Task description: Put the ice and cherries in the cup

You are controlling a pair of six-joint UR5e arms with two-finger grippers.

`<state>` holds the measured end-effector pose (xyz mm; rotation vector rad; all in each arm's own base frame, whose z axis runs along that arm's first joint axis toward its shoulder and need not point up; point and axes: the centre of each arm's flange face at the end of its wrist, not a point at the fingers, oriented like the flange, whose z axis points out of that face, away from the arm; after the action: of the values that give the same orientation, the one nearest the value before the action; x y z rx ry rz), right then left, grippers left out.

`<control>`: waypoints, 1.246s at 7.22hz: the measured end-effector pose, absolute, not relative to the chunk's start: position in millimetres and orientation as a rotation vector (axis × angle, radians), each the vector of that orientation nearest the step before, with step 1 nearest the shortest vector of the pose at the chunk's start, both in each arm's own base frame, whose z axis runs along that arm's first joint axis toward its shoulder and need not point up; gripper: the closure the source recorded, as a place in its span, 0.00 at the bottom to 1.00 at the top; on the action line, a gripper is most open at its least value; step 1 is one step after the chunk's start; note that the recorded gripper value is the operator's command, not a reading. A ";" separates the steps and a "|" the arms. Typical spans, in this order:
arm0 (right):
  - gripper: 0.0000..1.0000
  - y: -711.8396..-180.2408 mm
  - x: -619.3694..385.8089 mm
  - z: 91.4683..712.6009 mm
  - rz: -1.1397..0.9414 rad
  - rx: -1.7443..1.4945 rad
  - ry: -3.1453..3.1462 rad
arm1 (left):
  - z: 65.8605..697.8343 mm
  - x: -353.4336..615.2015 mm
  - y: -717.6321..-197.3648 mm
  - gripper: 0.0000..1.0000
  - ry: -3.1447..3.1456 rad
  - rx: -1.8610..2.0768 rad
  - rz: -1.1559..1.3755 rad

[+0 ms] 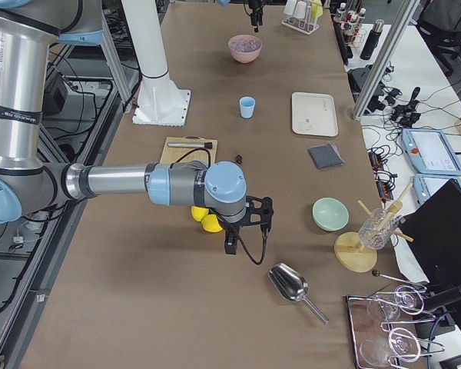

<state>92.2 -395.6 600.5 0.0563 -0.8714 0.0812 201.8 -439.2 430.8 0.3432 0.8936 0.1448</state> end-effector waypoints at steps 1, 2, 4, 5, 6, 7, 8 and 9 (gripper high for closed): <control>0.00 -395.6 92.2 600.8 0.081 0.056 -0.871 | 435.6 207.0 -436.2 0.02 0.891 0.330 0.148; 0.00 -395.6 92.2 600.6 0.081 0.056 -0.871 | 438.8 212.9 -433.1 0.02 0.890 0.317 0.150; 0.00 -395.6 92.3 600.0 0.080 0.058 -0.870 | 444.9 235.5 -425.0 0.02 0.870 0.294 0.135; 0.00 -395.6 92.3 600.0 0.079 0.058 -0.870 | 450.6 246.4 -423.2 0.02 0.858 0.280 0.128; 0.00 -395.6 92.4 599.7 0.079 0.059 -0.870 | 456.0 257.3 -422.0 0.03 0.851 0.265 0.133; 0.00 -395.5 92.6 599.4 0.080 0.059 -0.870 | 460.8 268.2 -420.0 0.03 0.847 0.251 0.146; 0.00 -395.5 92.8 599.3 0.080 0.060 -0.870 | 465.4 275.7 -418.0 0.03 0.843 0.240 0.157; 0.00 -395.5 92.9 599.2 0.080 0.060 -0.870 | 469.1 278.8 -416.1 0.03 0.839 0.234 0.165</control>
<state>92.9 -395.5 599.2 0.0602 -0.8696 0.0799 278.8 -416.1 469.1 0.2336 0.8389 0.1652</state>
